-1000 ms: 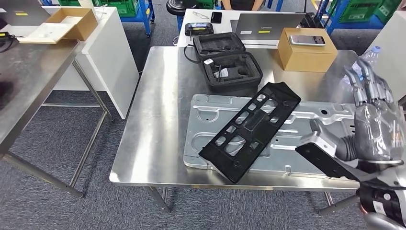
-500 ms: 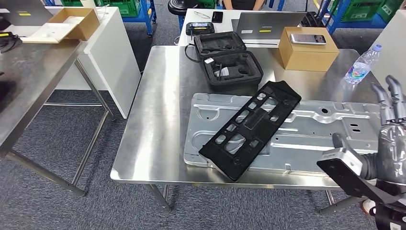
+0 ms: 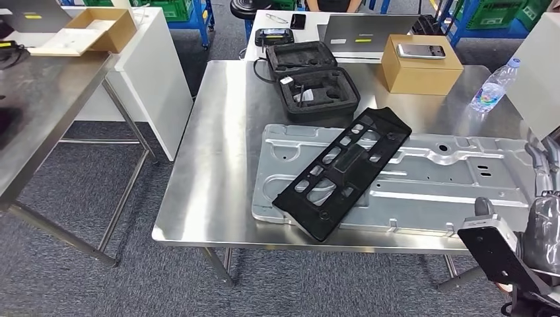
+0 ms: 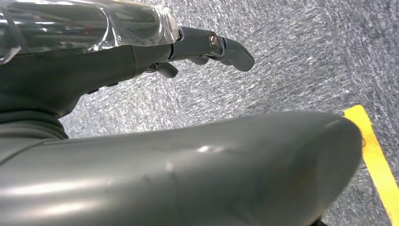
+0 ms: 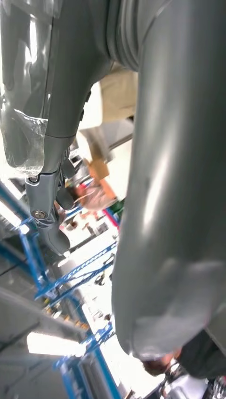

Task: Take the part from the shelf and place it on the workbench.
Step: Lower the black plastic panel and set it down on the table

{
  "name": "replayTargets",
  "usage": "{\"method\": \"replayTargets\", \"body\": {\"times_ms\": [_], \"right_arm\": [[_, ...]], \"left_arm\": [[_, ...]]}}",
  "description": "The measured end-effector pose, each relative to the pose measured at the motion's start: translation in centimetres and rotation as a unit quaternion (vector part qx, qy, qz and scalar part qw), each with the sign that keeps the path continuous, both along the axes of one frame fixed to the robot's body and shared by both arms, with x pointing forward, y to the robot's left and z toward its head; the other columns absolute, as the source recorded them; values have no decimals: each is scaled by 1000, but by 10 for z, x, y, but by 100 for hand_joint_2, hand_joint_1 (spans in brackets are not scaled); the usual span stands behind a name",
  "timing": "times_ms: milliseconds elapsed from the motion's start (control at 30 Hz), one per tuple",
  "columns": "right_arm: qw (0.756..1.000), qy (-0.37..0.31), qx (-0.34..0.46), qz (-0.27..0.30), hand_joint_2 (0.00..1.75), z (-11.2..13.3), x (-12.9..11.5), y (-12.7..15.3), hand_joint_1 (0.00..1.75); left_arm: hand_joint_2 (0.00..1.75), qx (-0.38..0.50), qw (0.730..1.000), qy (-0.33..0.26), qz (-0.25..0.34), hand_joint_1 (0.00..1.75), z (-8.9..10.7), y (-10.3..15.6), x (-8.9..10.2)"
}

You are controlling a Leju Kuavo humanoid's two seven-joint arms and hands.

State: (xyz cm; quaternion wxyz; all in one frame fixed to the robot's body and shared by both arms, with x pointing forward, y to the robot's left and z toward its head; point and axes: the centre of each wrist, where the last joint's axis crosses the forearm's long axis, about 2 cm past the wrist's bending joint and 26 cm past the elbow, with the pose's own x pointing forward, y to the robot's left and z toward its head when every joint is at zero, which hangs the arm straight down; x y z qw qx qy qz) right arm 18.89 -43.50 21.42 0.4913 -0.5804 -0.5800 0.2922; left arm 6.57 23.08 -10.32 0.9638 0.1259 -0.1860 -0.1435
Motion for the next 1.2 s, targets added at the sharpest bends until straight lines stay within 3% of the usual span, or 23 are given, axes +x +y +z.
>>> {"method": "replayTargets", "body": {"times_ms": [667, 967, 1200], "right_arm": [[983, 86, 130, -96, 0, -97, -34, -33, 0], [944, 154, 264, -123, 0, -180, -52, -30, 0], [915, 194, 318, -158, 0, -234, -55, -23, 0]], "left_arm": [[0, -1, 1000, 0, 9, 0, 0, -1, 0], [0, -1, 1000, 1, 22, 0, 0, 0, 2], [0, -1, 1000, 1, 29, 0, 0, 1, 3]]}}
